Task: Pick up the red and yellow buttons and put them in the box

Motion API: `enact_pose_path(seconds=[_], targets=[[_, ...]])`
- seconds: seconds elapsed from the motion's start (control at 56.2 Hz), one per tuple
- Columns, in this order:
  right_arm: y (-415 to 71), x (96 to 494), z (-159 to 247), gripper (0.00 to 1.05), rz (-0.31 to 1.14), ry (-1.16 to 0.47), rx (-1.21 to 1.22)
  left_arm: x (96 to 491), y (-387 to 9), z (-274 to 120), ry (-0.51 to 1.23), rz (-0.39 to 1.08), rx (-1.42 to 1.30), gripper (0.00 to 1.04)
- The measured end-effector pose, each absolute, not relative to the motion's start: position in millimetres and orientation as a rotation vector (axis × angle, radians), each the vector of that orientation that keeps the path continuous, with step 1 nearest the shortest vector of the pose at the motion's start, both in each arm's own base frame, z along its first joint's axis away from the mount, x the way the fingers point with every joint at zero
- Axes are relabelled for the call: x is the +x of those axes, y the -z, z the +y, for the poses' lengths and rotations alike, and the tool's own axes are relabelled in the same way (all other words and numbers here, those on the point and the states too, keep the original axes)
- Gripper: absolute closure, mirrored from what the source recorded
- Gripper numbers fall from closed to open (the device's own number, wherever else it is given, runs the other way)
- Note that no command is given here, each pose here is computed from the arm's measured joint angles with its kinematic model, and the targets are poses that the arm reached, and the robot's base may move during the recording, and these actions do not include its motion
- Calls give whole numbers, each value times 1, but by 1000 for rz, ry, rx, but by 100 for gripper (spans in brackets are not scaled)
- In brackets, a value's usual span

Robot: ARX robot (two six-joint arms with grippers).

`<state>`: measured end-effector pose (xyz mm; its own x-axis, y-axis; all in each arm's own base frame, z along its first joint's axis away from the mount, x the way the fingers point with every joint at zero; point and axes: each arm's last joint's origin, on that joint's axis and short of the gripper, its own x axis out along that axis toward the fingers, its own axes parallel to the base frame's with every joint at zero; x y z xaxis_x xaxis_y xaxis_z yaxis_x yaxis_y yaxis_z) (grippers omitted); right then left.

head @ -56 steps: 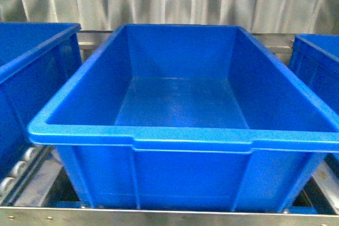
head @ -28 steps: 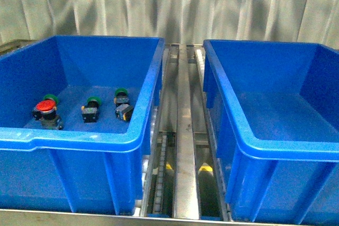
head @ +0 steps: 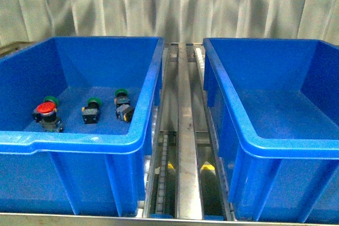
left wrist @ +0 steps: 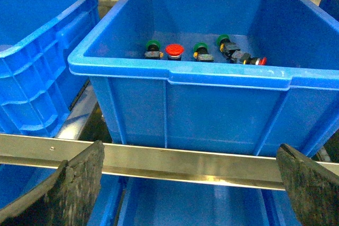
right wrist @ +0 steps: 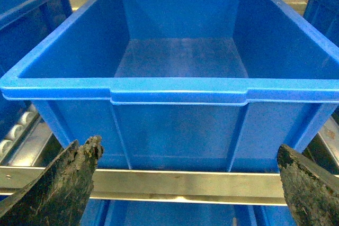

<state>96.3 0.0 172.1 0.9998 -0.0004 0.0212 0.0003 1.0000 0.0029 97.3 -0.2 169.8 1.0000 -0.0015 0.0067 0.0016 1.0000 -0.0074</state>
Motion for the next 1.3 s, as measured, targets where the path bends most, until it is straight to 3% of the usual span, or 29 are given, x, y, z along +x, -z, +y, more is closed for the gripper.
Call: enact_pose_path(seconds=[1.3], targets=[[-172,96,0,6,-22,8,3,97,-170,0,6,-7,-7,8]])
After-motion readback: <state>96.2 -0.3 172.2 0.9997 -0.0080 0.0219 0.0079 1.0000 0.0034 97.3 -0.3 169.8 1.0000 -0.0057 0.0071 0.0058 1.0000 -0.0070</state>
